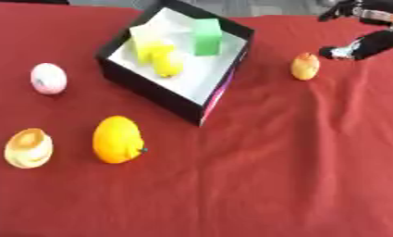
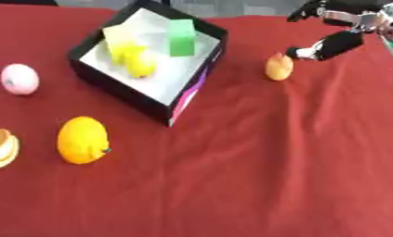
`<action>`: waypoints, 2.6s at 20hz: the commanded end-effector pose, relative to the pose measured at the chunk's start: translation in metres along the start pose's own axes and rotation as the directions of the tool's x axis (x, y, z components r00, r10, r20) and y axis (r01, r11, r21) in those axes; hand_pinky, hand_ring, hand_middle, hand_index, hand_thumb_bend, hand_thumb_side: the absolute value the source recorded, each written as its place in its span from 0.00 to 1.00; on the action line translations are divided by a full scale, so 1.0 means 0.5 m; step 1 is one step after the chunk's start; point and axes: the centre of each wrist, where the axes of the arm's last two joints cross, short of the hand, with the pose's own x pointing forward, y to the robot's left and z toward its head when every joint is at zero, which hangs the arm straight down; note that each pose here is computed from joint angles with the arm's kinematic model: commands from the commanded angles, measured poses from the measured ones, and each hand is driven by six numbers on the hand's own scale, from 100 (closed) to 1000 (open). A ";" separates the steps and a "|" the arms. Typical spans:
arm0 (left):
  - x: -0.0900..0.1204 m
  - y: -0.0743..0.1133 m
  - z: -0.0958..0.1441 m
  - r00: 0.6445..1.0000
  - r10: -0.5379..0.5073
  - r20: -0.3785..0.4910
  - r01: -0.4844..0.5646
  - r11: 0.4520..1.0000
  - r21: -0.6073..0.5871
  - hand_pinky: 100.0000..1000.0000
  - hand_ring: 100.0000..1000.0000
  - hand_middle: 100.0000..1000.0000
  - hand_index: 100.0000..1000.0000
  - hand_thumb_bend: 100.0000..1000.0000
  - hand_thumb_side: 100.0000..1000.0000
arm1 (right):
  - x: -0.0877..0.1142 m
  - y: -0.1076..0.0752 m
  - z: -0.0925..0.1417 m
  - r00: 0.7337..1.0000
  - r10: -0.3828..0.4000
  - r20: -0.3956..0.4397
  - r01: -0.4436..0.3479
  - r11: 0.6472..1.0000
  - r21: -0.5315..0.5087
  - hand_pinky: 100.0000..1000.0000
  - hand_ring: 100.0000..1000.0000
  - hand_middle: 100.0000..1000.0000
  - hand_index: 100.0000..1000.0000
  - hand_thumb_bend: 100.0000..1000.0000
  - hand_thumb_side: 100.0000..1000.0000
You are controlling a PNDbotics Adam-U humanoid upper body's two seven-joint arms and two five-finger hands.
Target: Pick up objects on the table and place them in the box.
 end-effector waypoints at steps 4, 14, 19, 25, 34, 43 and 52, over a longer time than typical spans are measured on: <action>0.017 0.004 -0.017 0.999 -0.004 0.035 0.005 1.000 -0.009 0.67 0.74 0.71 0.73 0.24 0.50 | -0.008 -0.004 0.003 0.998 0.067 -0.017 -0.067 0.997 0.040 0.87 0.89 0.84 0.92 0.38 0.70; 0.017 0.000 -0.017 0.999 0.004 0.032 -0.004 1.000 -0.019 0.67 0.74 0.71 0.73 0.24 0.50 | -0.011 0.009 -0.013 0.998 0.062 -0.030 -0.061 0.997 0.055 0.86 0.89 0.84 0.91 0.36 0.70; 0.020 -0.003 -0.018 0.999 0.012 0.035 -0.011 1.000 -0.024 0.67 0.74 0.71 0.73 0.23 0.50 | -0.017 0.019 -0.015 0.995 0.078 -0.063 -0.074 0.995 0.059 0.86 0.89 0.84 0.91 0.38 0.70; 0.020 -0.003 -0.020 0.999 0.016 0.033 -0.015 1.000 -0.025 0.67 0.74 0.71 0.73 0.23 0.51 | -0.028 0.028 -0.015 0.993 0.072 -0.098 -0.068 0.997 0.047 0.85 0.87 0.82 0.91 0.35 0.69; 0.019 -0.003 -0.022 0.999 0.019 0.029 -0.018 0.999 -0.035 0.67 0.75 0.69 0.73 0.22 0.51 | -0.046 0.037 -0.012 0.990 0.006 -0.144 -0.004 1.000 0.012 0.78 0.77 0.74 0.89 0.26 0.66; 0.021 -0.006 -0.024 0.999 0.023 0.030 -0.022 0.999 -0.045 0.67 0.75 0.68 0.73 0.22 0.51 | -0.055 0.033 -0.008 0.981 -0.029 -0.192 0.023 0.999 -0.033 0.78 0.76 0.73 0.88 0.25 0.66; 0.023 -0.008 -0.026 0.999 0.026 0.031 -0.024 0.998 -0.059 0.67 0.75 0.68 0.73 0.21 0.52 | -0.055 0.038 -0.012 0.982 -0.013 -0.191 0.007 0.999 -0.036 0.72 0.65 0.64 0.83 0.37 0.70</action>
